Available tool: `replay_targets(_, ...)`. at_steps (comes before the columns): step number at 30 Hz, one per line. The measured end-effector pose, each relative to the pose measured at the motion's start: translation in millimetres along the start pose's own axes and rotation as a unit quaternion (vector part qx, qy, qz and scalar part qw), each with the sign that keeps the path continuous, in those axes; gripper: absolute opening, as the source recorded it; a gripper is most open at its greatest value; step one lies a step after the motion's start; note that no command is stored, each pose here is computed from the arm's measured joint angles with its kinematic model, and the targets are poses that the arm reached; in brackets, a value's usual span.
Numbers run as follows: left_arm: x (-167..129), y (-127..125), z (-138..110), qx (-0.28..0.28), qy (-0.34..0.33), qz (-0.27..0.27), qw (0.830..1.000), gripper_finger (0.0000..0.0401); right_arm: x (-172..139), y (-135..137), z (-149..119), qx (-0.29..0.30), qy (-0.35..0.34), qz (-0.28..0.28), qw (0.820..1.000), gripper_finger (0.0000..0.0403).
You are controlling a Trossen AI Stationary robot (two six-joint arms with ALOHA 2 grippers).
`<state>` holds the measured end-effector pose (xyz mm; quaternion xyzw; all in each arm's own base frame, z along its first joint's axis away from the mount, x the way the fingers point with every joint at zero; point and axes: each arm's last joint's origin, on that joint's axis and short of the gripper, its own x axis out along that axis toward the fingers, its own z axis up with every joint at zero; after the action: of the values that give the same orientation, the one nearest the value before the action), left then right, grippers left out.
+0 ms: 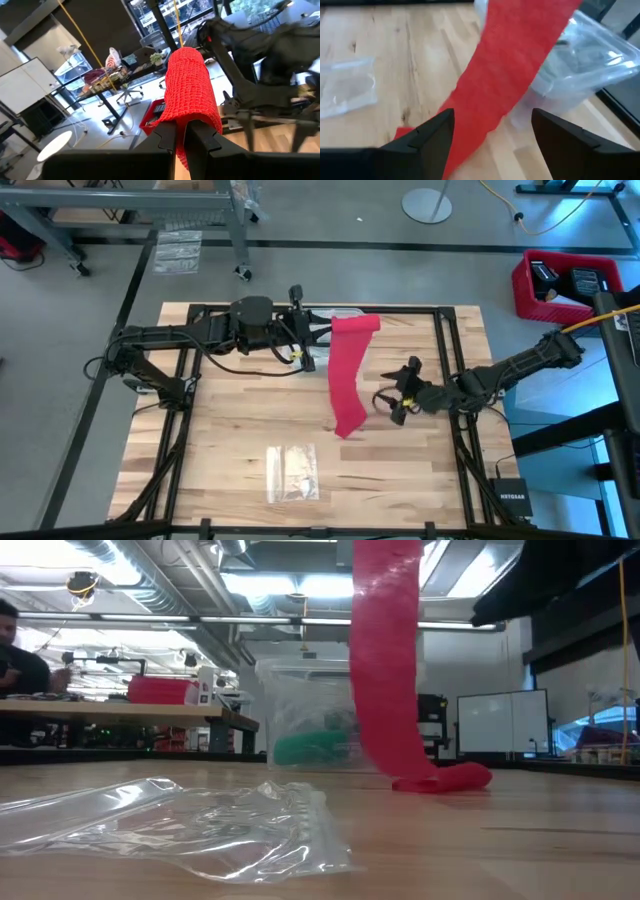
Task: Roll bandage
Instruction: Roll the red bandage
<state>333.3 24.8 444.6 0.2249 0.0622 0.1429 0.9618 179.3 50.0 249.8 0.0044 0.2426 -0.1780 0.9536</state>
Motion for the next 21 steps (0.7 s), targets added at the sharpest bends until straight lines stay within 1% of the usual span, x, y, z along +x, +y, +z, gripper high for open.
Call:
replay_targets(5, 0, 0, 0, -0.003, 0.000, -0.001, 1.000, 0.0011, 13, -27, -2, 0.012, -0.074, 0.027, 0.997, 0.0271)
replay_targets(7, 0, -1, 0, -0.007, -0.005, -0.010, 1.000, 0.0011, 20, -36, -1, 0.012, -0.095, 0.042, 0.995, 0.0271)
replay_targets(11, 0, -3, 2, -0.026, -0.028, -0.052, 0.998, 0.0011, 32, -48, 1, 0.004, -0.116, 0.069, 0.991, 0.0271)
replay_targets(13, -1, -5, 4, -0.035, -0.039, -0.068, 0.996, 0.0011, 37, -51, 2, -0.007, -0.118, 0.094, 0.989, 0.0271)
replay_targets(15, -1, -7, 6, -0.039, -0.045, -0.072, 0.996, 0.0011, 42, -52, 2, -0.026, -0.120, 0.107, 0.987, 0.0271)
replay_targets(19, -4, -14, 11, -0.037, -0.058, -0.080, 0.994, 0.0011, 49, -56, 3, -0.035, -0.122, 0.094, 0.987, 0.0271)
replay_targets(21, -5, -17, 13, -0.027, -0.061, -0.085, 0.994, 0.0011, 50, -55, 4, -0.033, -0.132, 0.115, 0.984, 0.0271)
